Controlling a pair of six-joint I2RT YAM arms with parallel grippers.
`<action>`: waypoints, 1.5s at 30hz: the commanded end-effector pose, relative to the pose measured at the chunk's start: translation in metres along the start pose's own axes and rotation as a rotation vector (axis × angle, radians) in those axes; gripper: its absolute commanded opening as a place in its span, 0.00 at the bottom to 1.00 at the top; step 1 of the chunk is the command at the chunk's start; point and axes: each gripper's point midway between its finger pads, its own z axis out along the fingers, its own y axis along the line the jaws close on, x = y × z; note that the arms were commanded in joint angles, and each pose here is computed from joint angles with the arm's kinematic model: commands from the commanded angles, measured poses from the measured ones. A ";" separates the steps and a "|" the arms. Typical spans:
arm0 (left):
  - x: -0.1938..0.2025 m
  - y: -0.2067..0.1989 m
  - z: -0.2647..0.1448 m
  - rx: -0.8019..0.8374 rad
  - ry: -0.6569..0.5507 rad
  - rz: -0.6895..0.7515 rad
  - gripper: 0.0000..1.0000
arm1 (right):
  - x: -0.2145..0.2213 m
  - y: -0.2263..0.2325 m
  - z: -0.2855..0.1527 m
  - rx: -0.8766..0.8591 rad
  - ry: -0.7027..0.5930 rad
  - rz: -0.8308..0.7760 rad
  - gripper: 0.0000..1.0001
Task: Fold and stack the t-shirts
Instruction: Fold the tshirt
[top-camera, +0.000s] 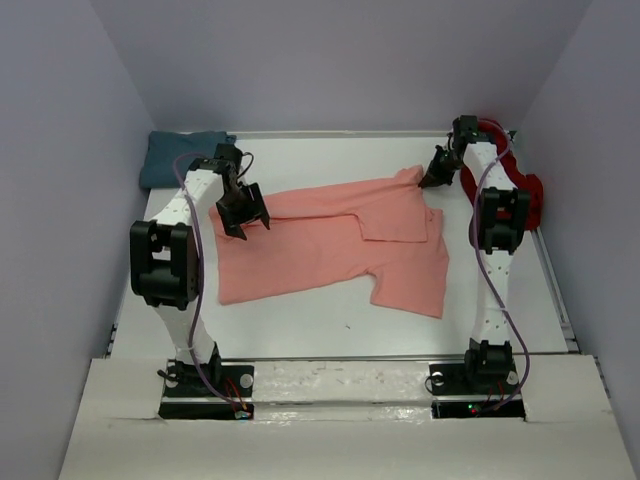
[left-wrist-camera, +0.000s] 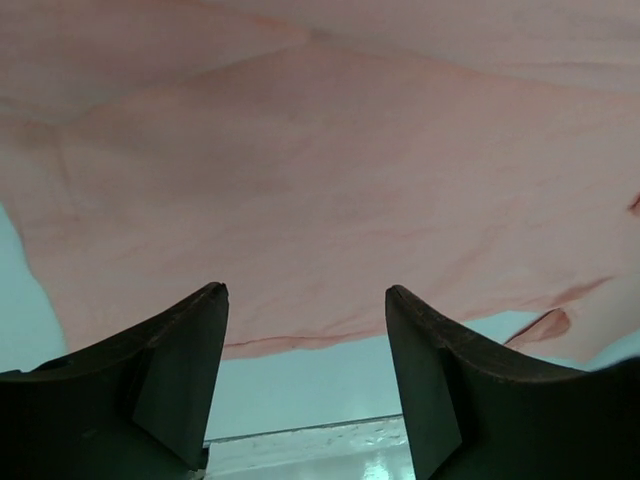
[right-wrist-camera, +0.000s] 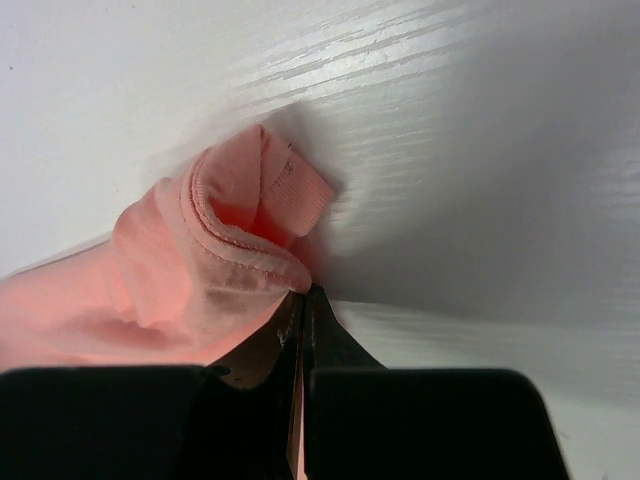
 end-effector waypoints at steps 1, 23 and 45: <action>0.008 0.009 -0.034 -0.032 -0.070 -0.020 0.73 | -0.023 0.003 -0.006 -0.021 -0.068 0.006 0.00; -0.060 0.055 -0.027 -0.326 -0.334 0.063 0.74 | -0.018 0.008 -0.004 -0.060 -0.054 -0.002 0.00; -0.058 0.072 0.031 -0.263 -0.202 0.121 0.76 | -0.022 0.001 -0.010 -0.060 -0.059 0.005 0.00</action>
